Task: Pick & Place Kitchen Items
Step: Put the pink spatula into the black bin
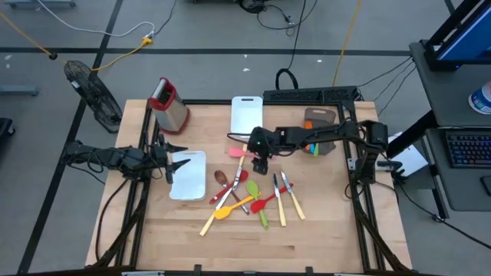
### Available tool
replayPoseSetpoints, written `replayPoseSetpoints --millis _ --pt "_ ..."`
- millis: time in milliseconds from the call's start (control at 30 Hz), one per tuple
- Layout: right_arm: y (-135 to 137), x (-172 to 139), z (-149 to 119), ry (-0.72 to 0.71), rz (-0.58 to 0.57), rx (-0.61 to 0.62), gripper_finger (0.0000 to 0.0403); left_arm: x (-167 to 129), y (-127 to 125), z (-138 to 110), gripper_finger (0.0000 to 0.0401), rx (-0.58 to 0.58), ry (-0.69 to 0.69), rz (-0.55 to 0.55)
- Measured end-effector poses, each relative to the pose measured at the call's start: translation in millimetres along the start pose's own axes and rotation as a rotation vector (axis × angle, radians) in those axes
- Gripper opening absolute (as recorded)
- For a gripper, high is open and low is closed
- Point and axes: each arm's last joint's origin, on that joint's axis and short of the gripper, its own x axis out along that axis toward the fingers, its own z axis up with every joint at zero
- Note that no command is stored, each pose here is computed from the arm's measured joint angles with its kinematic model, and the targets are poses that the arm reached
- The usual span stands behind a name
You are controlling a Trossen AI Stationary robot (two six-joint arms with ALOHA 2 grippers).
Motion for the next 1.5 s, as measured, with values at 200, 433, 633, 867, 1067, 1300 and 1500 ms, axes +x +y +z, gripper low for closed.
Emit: replayPoseSetpoints --millis 200,433,633,867,1067,1300,1500 --pt "0 0 0 0.001 -0.001 0.004 0.024 0 0 0 0.0218 0.0 0.001 0.001" --pt "-3 4 -1 0.01 -0.005 0.01 0.0239 0 0 0 0.0218 0.0 0.001 0.001" --pt "-5 31 -13 0.093 -0.014 0.018 0.0239 0 0 0 0.0218 -0.003 0.0 0.0" --pt "-12 33 -12 0.078 -0.051 0.06 0.0235 0 0 0 0.0218 -0.008 0.0 0.0" --pt "-14 33 -11 0.066 -0.048 0.063 0.0234 0 0 0 0.0218 -0.008 0.0 0.0" --pt "-18 52 -15 0.069 -0.058 0.068 0.0233 0 0 0 0.0218 -0.004 0.0 0.0" --pt "-20 63 -18 0.074 -0.12 0.066 0.0232 0 0 0 0.0218 -0.007 0.0 0.0"
